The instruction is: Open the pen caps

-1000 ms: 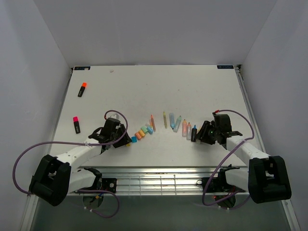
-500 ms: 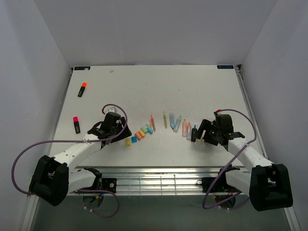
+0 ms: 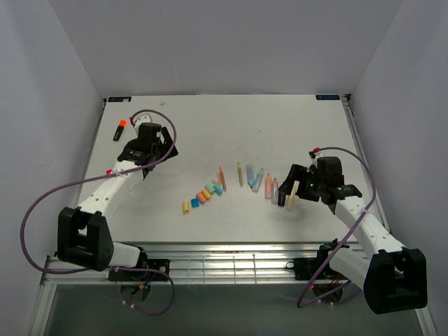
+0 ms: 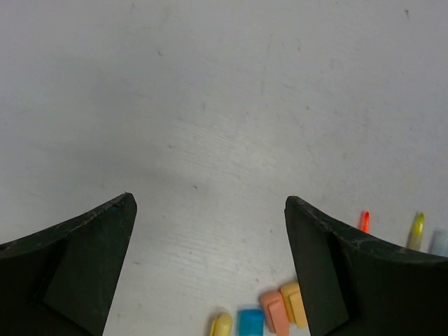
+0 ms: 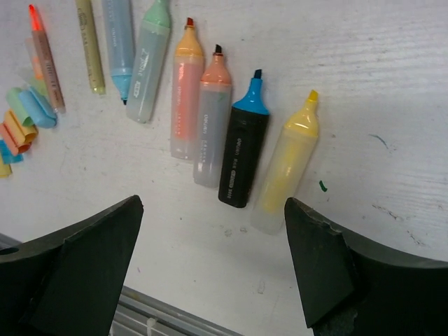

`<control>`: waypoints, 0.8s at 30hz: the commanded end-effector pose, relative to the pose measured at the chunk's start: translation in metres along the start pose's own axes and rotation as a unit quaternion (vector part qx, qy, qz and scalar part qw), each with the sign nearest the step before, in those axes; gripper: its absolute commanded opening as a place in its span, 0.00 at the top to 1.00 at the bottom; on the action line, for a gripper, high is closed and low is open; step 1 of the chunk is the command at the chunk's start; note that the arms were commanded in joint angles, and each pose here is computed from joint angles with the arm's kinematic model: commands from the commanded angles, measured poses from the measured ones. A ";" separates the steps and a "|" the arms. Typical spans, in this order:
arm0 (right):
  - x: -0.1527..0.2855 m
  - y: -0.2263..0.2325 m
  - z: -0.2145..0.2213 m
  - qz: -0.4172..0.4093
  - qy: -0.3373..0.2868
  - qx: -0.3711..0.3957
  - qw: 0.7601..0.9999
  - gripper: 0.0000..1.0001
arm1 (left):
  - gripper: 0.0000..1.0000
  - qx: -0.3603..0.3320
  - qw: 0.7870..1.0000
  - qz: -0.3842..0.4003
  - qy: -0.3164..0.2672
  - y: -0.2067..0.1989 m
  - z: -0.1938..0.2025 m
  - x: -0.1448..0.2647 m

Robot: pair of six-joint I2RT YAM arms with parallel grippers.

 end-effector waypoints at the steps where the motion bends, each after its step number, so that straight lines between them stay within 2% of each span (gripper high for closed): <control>1: 0.005 0.019 -0.017 -0.069 -0.009 0.044 0.997 0.12 | 0.02 -0.038 0.998 -0.028 -0.048 0.006 -0.049 -0.025; 5: 0.007 0.037 -0.022 -0.124 -0.018 0.077 0.989 0.12 | 0.02 -0.059 0.994 -0.055 -0.080 0.020 -0.093 -0.077; 8: 0.013 0.048 -0.023 -0.159 -0.024 0.089 0.983 0.13 | 0.02 -0.055 0.988 -0.069 -0.129 0.032 -0.138 -0.097; 9: 0.016 0.053 -0.023 -0.173 -0.027 0.088 0.981 0.13 | 0.02 -0.053 0.989 -0.077 -0.118 0.042 -0.141 -0.114; 11: 0.020 0.068 -0.016 -0.212 -0.015 0.099 0.972 0.13 | 0.02 -0.050 0.986 -0.071 -0.144 0.047 -0.174 -0.125; 12: 0.020 0.074 -0.013 -0.220 -0.006 0.106 0.970 0.13 | 0.02 -0.058 0.986 -0.087 -0.131 0.056 -0.172 -0.145; 15: 0.017 0.086 -0.004 -0.231 0.008 0.129 0.964 0.14 | 0.02 -0.089 0.980 -0.101 -0.146 0.065 -0.197 -0.166; 19: 0.017 0.090 0.003 -0.237 0.017 0.150 0.960 0.14 | 0.02 -0.128 0.978 -0.104 -0.125 0.080 -0.194 -0.208; 24: 0.016 0.092 0.012 -0.244 0.032 0.160 0.956 0.14 | 0.03 -0.148 0.978 -0.080 -0.124 0.094 -0.199 -0.230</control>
Point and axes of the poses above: each gripper's point midway between its finger pads, its own x axis back along the fingers, its own y axis along the line the jaws close on, z = x × y, the point moved 7 cm from there along x, back along the fingers, and after that the axes turned 14 degrees about x, right-handed, at the moved point
